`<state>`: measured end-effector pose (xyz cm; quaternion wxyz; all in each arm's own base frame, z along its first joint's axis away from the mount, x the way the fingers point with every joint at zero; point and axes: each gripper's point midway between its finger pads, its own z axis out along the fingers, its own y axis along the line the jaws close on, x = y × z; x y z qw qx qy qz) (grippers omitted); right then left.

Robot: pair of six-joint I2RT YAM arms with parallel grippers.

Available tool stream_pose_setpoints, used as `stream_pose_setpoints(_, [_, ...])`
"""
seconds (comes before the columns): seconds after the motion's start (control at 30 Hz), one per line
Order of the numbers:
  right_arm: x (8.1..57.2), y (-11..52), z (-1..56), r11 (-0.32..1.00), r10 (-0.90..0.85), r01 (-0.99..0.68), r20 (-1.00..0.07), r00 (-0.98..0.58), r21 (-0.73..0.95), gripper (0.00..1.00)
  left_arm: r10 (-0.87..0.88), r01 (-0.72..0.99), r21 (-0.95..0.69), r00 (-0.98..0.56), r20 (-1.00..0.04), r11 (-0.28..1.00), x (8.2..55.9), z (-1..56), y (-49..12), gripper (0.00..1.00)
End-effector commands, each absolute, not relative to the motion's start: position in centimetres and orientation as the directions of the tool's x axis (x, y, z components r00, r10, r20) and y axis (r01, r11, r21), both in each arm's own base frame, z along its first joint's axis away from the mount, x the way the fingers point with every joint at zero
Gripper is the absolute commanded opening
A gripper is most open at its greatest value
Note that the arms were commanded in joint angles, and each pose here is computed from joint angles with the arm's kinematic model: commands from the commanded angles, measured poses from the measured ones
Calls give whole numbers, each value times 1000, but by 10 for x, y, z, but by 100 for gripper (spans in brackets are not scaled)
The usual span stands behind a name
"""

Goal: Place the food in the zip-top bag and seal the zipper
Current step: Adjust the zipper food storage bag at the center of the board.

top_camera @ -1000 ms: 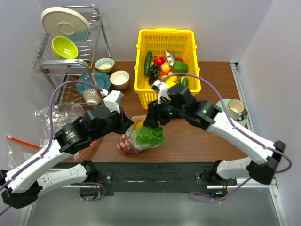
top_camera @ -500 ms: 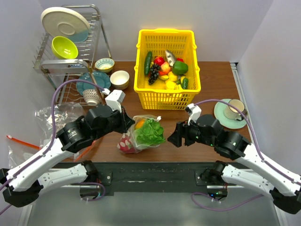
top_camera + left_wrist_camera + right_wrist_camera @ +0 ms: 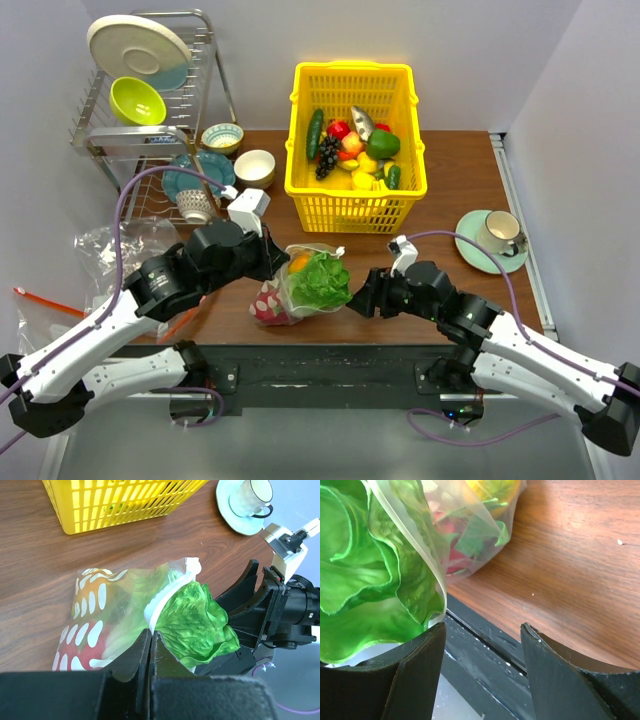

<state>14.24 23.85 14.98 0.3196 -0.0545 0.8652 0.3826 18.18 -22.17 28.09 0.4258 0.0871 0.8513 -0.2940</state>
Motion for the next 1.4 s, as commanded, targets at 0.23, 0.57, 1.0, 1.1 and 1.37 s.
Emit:
stream_pose_setpoints(0.23, [160, 265, 180, 632, 234, -350, -601, -764, 691, 65, -224, 441, -509, -552, -803, 739, 186, 331, -232, 0])
stream_pose_setpoints(0.57, [167, 275, 181, 633, 246, -344, -601, -760, 694, 58, -230, 452, -515, -546, -806, 729, 184, 338, -231, 0])
stream_pose_setpoints(1.0, [179, 293, 219, 612, 270, -373, -627, -731, 698, 27, -260, 463, -557, -560, -787, 690, 180, 336, -237, 0])
stream_pose_setpoints(1.1, [183, 291, 229, 619, 288, -369, -638, -715, 693, 7, -260, 474, -549, -546, -797, 689, 180, 344, -236, 0])
stream_pose_setpoints(1.37, [197, 284, 269, 659, 309, -380, -694, -650, 650, 0, -196, 441, -501, -574, -795, 745, 181, 340, -229, 0])
